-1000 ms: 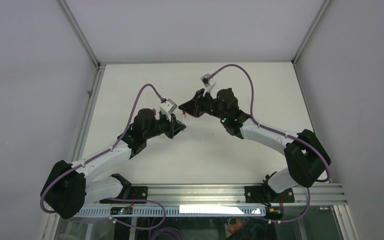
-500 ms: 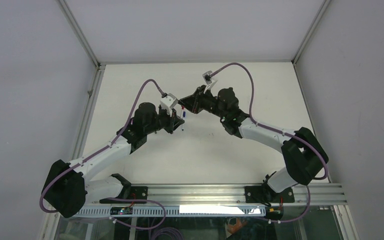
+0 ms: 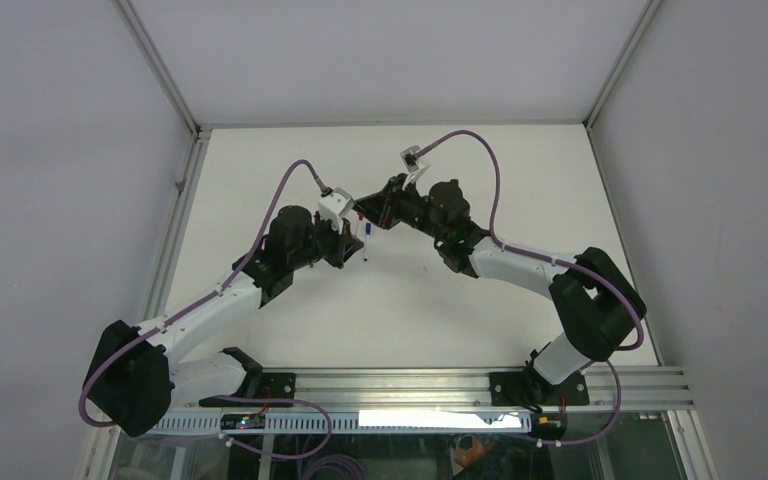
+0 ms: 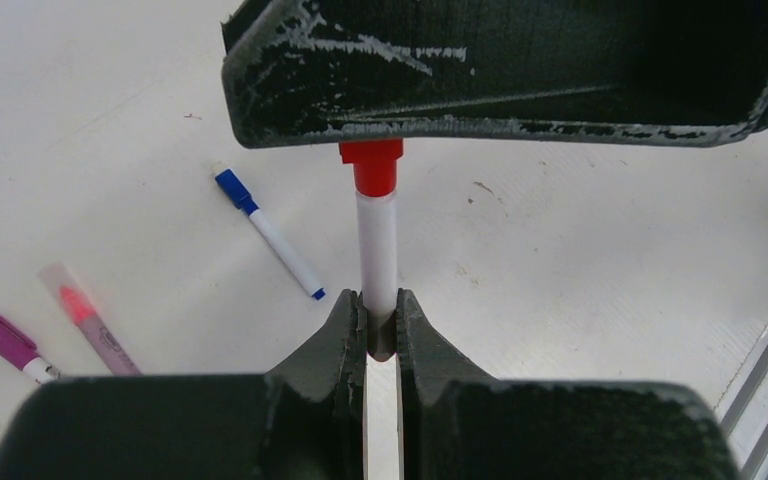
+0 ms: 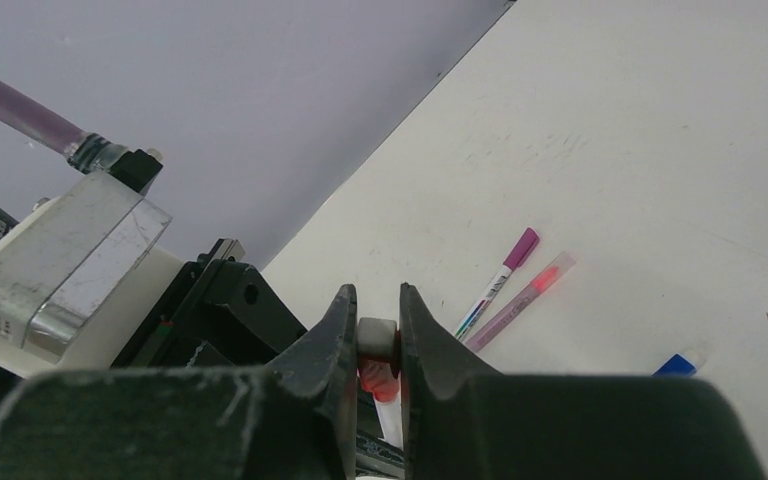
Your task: Insert the pens into the pen caps
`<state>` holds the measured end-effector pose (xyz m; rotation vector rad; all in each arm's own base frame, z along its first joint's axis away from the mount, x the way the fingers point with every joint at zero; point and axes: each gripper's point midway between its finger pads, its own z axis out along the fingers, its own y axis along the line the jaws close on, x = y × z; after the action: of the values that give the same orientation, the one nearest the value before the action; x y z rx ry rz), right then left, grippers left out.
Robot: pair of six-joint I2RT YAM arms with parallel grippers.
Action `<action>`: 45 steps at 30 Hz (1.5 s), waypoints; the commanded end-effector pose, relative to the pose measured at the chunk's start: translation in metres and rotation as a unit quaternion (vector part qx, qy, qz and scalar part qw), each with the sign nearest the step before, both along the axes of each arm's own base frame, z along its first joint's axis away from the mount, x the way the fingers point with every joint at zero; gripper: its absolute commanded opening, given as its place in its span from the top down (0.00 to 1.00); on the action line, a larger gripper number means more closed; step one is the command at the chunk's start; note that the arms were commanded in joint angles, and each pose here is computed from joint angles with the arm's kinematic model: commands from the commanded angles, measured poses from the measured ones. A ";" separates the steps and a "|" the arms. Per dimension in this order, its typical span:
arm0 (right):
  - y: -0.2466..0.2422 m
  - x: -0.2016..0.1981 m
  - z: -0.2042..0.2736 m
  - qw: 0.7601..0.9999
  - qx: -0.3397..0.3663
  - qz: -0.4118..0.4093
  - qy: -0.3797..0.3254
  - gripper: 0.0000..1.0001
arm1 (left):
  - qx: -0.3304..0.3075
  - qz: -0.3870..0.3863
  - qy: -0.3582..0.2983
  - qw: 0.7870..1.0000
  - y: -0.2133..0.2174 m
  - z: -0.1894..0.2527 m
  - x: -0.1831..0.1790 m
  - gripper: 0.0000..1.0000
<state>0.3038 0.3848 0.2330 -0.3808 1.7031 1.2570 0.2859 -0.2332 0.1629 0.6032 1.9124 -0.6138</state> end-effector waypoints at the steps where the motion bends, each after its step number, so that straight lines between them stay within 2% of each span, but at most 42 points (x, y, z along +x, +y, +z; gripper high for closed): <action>1: 0.013 -0.069 -0.102 0.980 -0.114 0.095 0.136 1.00 | -0.135 0.014 -0.246 0.960 -0.004 0.169 0.026 1.00; 15: 0.014 -0.093 -0.136 0.962 -0.159 0.125 0.181 1.00 | -0.168 0.028 -0.329 0.929 0.020 0.223 0.031 1.00; 27: 0.020 -0.103 -0.149 0.955 -0.169 0.143 0.198 1.00 | -0.204 0.019 -0.364 0.909 0.026 0.258 0.012 1.00; 45: 0.018 -0.111 -0.157 0.949 -0.181 0.150 0.211 1.00 | -0.184 0.051 -0.429 0.883 0.045 0.295 0.006 1.00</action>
<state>0.3048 0.4102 0.2464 -0.3899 1.6362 1.2900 0.2948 -0.2015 0.1851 0.5808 1.8536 -0.5408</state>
